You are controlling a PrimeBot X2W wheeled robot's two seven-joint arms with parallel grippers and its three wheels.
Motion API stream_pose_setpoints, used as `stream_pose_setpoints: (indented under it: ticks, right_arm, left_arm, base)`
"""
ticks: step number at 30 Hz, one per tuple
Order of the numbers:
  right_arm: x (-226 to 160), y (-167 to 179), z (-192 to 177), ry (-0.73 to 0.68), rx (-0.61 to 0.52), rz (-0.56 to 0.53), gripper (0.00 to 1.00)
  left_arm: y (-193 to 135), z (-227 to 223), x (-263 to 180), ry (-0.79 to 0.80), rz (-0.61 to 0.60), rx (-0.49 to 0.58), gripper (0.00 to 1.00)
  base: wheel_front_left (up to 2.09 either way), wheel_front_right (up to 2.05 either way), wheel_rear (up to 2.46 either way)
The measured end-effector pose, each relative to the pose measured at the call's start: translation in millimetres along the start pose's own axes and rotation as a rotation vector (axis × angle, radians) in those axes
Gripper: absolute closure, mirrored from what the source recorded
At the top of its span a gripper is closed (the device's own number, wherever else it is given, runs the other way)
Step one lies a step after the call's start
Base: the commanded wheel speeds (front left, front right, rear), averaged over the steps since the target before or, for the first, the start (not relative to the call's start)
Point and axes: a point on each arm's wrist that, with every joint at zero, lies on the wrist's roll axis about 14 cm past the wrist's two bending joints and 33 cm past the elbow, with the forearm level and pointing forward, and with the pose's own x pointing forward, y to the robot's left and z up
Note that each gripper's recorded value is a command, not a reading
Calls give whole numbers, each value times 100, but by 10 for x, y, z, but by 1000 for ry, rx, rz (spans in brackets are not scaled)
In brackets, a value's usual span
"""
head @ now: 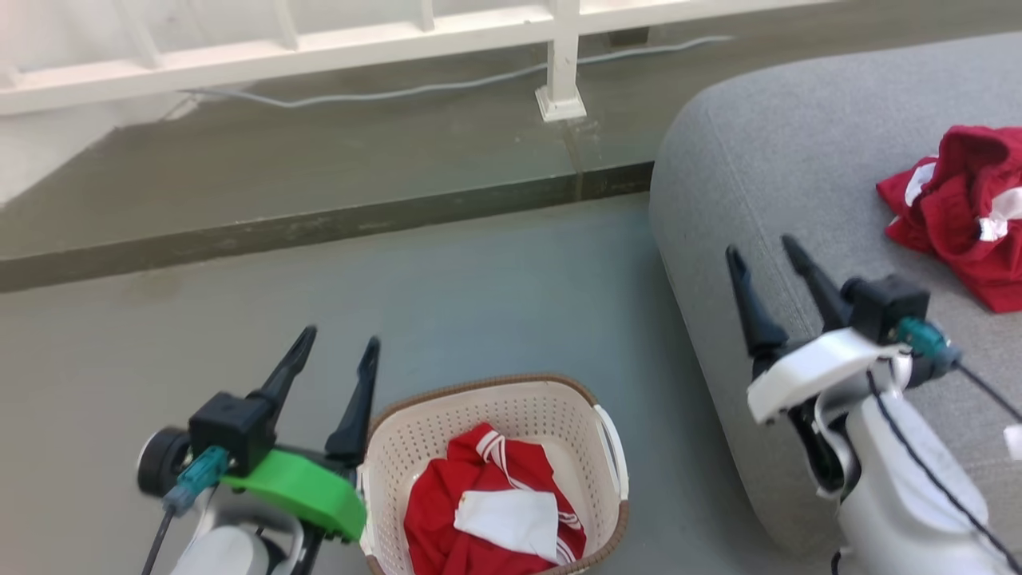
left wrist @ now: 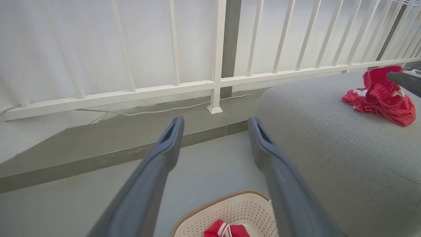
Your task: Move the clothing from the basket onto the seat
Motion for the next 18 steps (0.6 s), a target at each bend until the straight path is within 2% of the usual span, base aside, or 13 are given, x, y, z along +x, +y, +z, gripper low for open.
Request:
stream_pose_setpoints:
  ticks: [5, 18]
  right_arm:
    - [-113, 113, -6, -5, 8, 19, 0]
    - [-327, 140, -33, -10, 17, -7, 0]
  left_arm:
    - [128, -35, -163, 12, 62, 2, 0]
    - [341, -62, -430, 15, 168, -17, 0]
  base:
    - [0, 0, 0]
    - [0, 0, 0]
